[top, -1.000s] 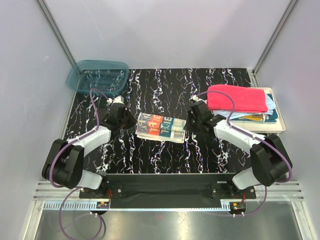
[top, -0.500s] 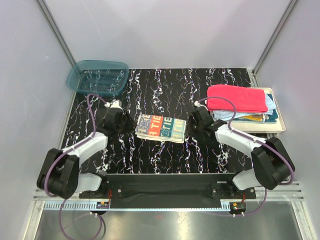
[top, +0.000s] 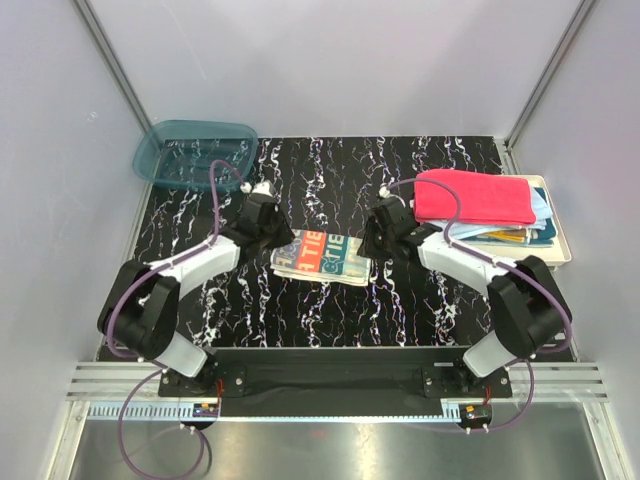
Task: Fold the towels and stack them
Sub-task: Fold the towel
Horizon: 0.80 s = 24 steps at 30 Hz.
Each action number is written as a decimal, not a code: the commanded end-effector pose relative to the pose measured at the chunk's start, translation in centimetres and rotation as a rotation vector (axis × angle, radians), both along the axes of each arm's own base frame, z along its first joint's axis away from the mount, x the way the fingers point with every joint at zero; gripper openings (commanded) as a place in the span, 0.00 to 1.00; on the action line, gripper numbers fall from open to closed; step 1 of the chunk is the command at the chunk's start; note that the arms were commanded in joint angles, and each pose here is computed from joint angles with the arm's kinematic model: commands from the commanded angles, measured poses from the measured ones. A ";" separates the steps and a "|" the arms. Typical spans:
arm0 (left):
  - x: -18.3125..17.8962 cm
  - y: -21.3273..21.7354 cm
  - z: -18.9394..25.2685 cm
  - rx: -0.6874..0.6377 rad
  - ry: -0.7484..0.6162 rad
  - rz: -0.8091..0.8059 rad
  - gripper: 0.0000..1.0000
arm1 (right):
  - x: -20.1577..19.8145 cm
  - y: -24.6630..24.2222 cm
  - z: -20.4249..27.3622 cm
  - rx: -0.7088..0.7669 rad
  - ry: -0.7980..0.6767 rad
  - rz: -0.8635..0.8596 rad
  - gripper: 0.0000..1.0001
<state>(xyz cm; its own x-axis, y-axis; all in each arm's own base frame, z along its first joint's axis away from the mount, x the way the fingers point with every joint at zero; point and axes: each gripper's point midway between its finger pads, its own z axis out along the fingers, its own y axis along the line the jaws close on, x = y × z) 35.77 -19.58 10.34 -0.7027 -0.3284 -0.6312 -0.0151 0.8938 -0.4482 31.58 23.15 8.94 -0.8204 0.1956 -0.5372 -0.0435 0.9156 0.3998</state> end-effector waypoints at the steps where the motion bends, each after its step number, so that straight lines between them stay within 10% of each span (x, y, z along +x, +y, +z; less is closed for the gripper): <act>1: -1.6 0.8 -3.4 0.072 0.072 0.011 0.27 | -0.8 0.8 -1.8 0.015 0.036 0.002 0.31; 14: -6.8 2.9 -9.4 0.101 0.187 0.031 0.24 | -6.0 -0.3 -7.0 -0.004 0.143 0.017 0.32; 24: -4.2 1.3 -1.3 0.077 0.049 -0.018 0.27 | -3.8 -0.9 -0.5 -0.024 0.004 -0.012 0.45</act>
